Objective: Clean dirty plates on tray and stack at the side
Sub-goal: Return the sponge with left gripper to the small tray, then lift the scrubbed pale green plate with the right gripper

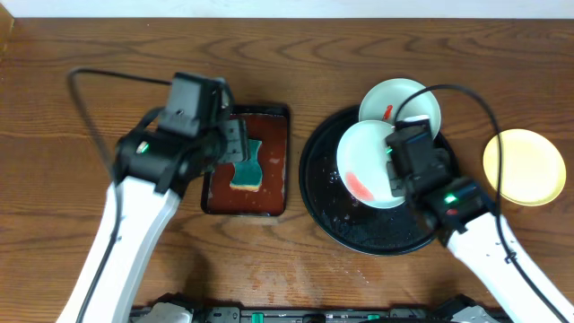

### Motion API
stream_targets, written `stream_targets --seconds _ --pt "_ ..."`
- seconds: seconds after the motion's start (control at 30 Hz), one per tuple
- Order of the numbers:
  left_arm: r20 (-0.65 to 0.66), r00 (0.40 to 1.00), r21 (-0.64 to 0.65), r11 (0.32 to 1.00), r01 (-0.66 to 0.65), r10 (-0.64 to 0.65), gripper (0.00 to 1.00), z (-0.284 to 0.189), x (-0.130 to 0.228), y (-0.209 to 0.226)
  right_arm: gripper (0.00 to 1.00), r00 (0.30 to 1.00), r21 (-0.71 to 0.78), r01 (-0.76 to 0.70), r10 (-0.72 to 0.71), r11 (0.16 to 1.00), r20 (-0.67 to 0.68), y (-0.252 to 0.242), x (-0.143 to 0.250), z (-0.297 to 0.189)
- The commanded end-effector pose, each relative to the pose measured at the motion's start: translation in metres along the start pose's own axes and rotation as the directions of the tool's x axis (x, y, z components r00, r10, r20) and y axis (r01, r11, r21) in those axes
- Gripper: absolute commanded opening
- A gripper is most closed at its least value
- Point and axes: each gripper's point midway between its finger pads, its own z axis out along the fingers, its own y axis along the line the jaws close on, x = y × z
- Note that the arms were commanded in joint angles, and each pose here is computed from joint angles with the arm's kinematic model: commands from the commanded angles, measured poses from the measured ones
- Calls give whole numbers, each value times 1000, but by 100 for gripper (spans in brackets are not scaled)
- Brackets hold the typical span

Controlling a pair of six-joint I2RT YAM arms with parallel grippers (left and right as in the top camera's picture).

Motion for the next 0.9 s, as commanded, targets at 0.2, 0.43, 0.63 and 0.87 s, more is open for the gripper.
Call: stream_targets --seconds 0.2,0.43,0.63,0.87 --pt "124 992 43 999 -11 6 84 -45 -8 -4 1 949 264 176 -235 948 211 13 -27 -53" --pt "119 993 42 999 -11 6 84 -43 -7 -3 1 869 353 323 -423 878 258 30 -34 -80" --pt "119 993 42 999 -11 6 84 -43 -7 -3 1 840 396 305 -440 866 317 38 -39 -98" --pt "118 993 42 999 -11 6 84 -43 -7 -3 1 841 386 282 -420 879 342 41 -43 -100"
